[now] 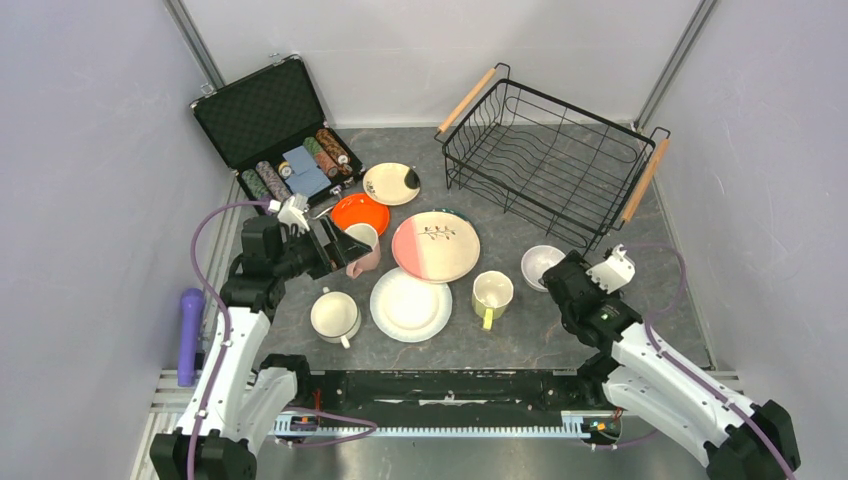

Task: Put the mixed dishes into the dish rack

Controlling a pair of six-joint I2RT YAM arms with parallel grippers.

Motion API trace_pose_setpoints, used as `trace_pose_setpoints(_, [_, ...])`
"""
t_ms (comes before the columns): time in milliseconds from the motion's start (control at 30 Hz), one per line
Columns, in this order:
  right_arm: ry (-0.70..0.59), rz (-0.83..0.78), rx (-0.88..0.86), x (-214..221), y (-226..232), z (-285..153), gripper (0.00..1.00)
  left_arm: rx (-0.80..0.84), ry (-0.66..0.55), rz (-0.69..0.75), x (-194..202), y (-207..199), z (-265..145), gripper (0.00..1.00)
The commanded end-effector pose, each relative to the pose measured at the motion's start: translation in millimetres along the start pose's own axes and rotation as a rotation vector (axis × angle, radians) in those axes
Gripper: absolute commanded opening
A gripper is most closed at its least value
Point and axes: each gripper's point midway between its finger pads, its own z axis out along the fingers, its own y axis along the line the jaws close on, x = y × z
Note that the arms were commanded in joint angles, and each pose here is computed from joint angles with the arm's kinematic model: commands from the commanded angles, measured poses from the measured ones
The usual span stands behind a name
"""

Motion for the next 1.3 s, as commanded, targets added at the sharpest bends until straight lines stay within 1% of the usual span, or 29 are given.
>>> trace_pose_setpoints(0, [-0.033, 0.090, 0.002, -2, 3, 13, 0.90, 0.026, -0.027, 0.014, -4, -6, -1, 1.00])
trace_pose_setpoints(167, [-0.007, 0.083, 0.005, 7, 5, 23, 0.84, 0.033, -0.027, 0.021, -5, -7, -1, 1.00])
trace_pose_setpoints(200, [-0.001, 0.086, 0.004, 9, 6, 25, 0.81, 0.034, -0.026, 0.023, -4, -7, -1, 1.00])
trace_pose_setpoints(267, [0.012, 0.100, 0.006, 12, 7, 27, 0.69, 0.036, -0.021, 0.023, -4, -7, -1, 1.00])
trace_pose_setpoints(300, [0.012, 0.106, 0.006, 13, 7, 27, 0.65, 0.038, -0.019, 0.023, -4, -8, -1, 1.00])
trace_pose_setpoints(433, [0.012, 0.116, 0.007, 14, 4, 32, 0.62, 0.040, -0.016, 0.023, -4, -8, 0, 1.00])
trace_pose_setpoints(567, [0.028, 0.113, 0.019, 17, 2, 36, 0.49, 0.039, -0.012, 0.020, -3, -7, 0, 1.00])
trace_pose_setpoints(600, [0.035, 0.111, 0.023, 18, 1, 36, 0.42, 0.038, -0.010, 0.018, -3, -7, 0, 1.00])
trace_pose_setpoints(667, [0.045, 0.104, 0.017, 18, 3, 35, 0.18, 0.039, -0.011, 0.019, -3, -7, 1, 1.00])
trace_pose_setpoints(700, [0.049, 0.101, 0.011, 16, 5, 34, 0.10, 0.037, -0.009, 0.018, -3, -7, 1, 1.00])
trace_pose_setpoints(767, [0.054, 0.096, 0.000, 12, 8, 29, 0.02, 0.048, -0.010, 0.025, -4, -10, 0, 1.00])
trace_pose_setpoints(800, [0.058, 0.101, -0.011, 10, 10, 26, 0.00, 0.056, -0.011, 0.035, -4, -12, -1, 1.00])
trace_pose_setpoints(900, [0.071, 0.076, -0.073, 4, 19, 17, 0.00, 0.080, -0.025, 0.062, -5, -20, -5, 1.00])
trace_pose_setpoints(967, [0.057, 0.044, -0.120, -6, 25, 8, 0.00, 0.109, -0.022, 0.078, -3, -29, -4, 1.00])
trace_pose_setpoints(1133, [-0.055, -0.012, -0.182, -49, 28, -19, 0.00, 0.170, 0.026, 0.130, 13, -61, 8, 1.00])
trace_pose_setpoints(1200, [-0.105, -0.046, -0.231, -67, 34, -30, 0.00, 0.185, 0.048, 0.184, 22, -80, 14, 1.00])
trace_pose_setpoints(1267, [-0.145, -0.120, -0.368, -80, 55, -46, 0.00, 0.211, 0.070, 0.233, 29, -101, 20, 1.00])
